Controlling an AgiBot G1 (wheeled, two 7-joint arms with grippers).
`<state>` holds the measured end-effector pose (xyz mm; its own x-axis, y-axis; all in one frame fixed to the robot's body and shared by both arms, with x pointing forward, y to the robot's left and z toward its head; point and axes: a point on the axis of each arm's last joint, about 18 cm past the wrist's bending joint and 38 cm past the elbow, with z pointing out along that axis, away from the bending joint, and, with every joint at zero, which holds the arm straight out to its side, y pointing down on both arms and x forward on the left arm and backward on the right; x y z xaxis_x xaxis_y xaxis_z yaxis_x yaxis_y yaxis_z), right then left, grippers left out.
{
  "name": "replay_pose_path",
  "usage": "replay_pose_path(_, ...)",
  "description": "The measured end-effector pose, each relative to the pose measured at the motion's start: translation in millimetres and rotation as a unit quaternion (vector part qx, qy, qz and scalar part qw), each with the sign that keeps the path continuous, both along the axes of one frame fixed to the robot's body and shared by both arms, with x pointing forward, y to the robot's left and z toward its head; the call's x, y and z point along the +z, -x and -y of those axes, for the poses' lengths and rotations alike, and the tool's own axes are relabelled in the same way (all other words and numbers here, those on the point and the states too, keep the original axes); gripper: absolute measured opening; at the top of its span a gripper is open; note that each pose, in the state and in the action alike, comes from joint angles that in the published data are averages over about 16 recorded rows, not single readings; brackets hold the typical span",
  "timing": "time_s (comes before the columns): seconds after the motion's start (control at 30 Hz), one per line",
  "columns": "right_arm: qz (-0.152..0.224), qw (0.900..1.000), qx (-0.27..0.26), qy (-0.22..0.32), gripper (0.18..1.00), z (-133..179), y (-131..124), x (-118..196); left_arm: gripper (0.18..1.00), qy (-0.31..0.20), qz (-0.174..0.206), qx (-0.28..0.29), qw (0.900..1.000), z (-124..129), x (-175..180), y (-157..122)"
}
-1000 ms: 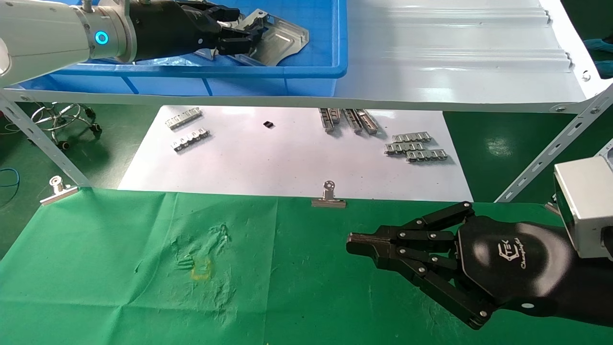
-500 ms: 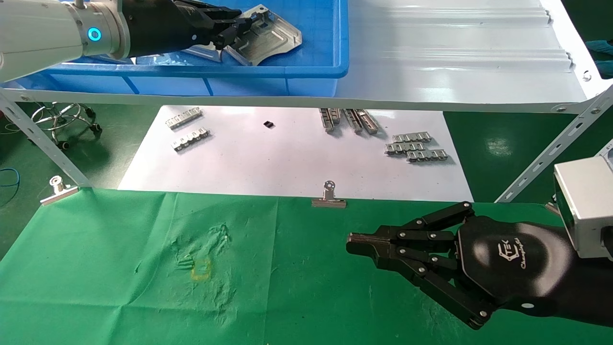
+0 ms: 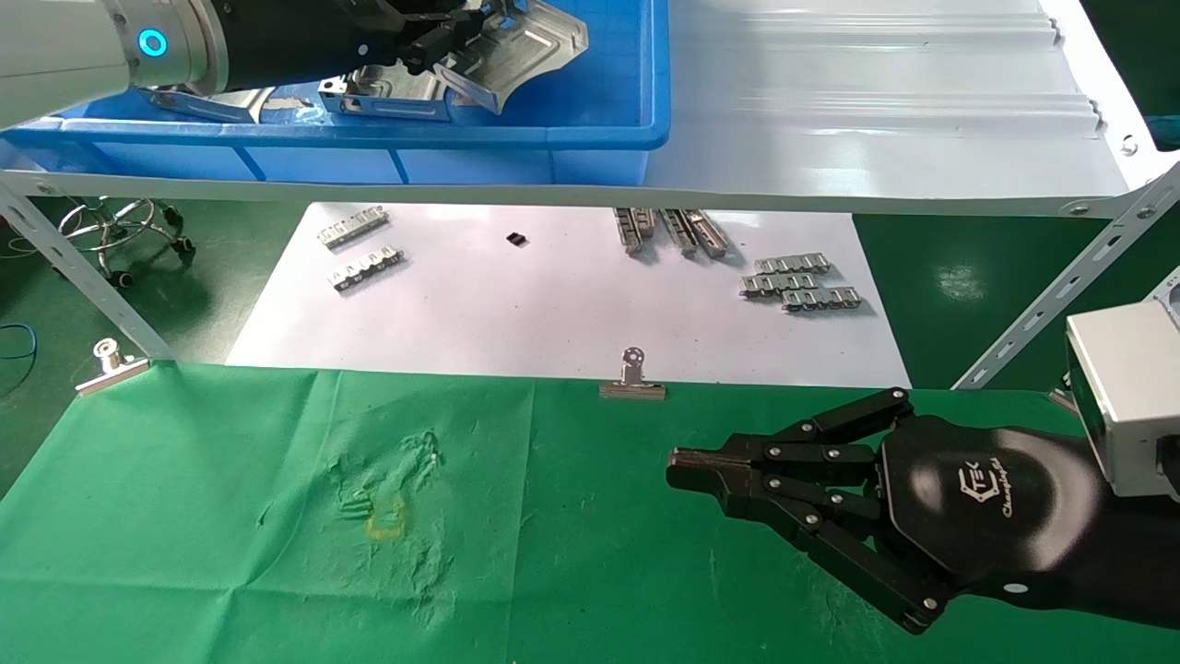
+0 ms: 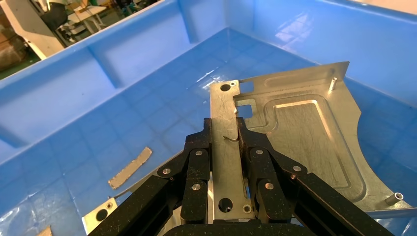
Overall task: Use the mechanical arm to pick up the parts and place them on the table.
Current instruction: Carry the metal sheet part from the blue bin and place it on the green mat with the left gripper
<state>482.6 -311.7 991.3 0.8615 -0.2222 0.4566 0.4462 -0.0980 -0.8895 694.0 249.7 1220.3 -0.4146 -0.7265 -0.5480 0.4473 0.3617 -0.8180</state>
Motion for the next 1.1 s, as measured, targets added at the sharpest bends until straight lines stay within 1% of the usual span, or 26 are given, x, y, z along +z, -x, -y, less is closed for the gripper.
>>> replay_pose_path(0.27, 0.0, 1.0, 0.0, 0.0, 0.192, 0, 0, 0, 0.267, -0.001, 0.016, -0.042, 0.999, -10, 9, 21)
replay_pose_path(0.47, 0.0, 1.0, 0.0, 0.0, 0.192, 0, 0, 0, 0.267, -0.027, 0.033, -0.1, 0.9941, -21, 7, 49)
replay_pose_path(0.63, 0.0, 1.0, 0.0, 0.0, 0.192, 0, 0, 0, 0.267, -0.068, 0.053, -0.15, 0.985, -34, -6, 75)
replay_pose_path(0.77, 0.0, 1.0, 0.0, 0.0, 0.192, 0, 0, 0, 0.267, -0.102, 0.071, -0.175, 0.9767, -47, -19, 92)
replay_pose_path(0.9, 0.0, 1.0, 0.0, 0.0, 0.192, 0, 0, 0, 0.267, -0.138, 0.092, -0.187, 0.9683, -61, -34, 105)
replay_pose_path(1.1, 0.0, 1.0, 0.0, 0.0, 0.192, 0, 0, 0, 0.266, -0.194, 0.121, -0.184, 0.956, -83, -61, 118)
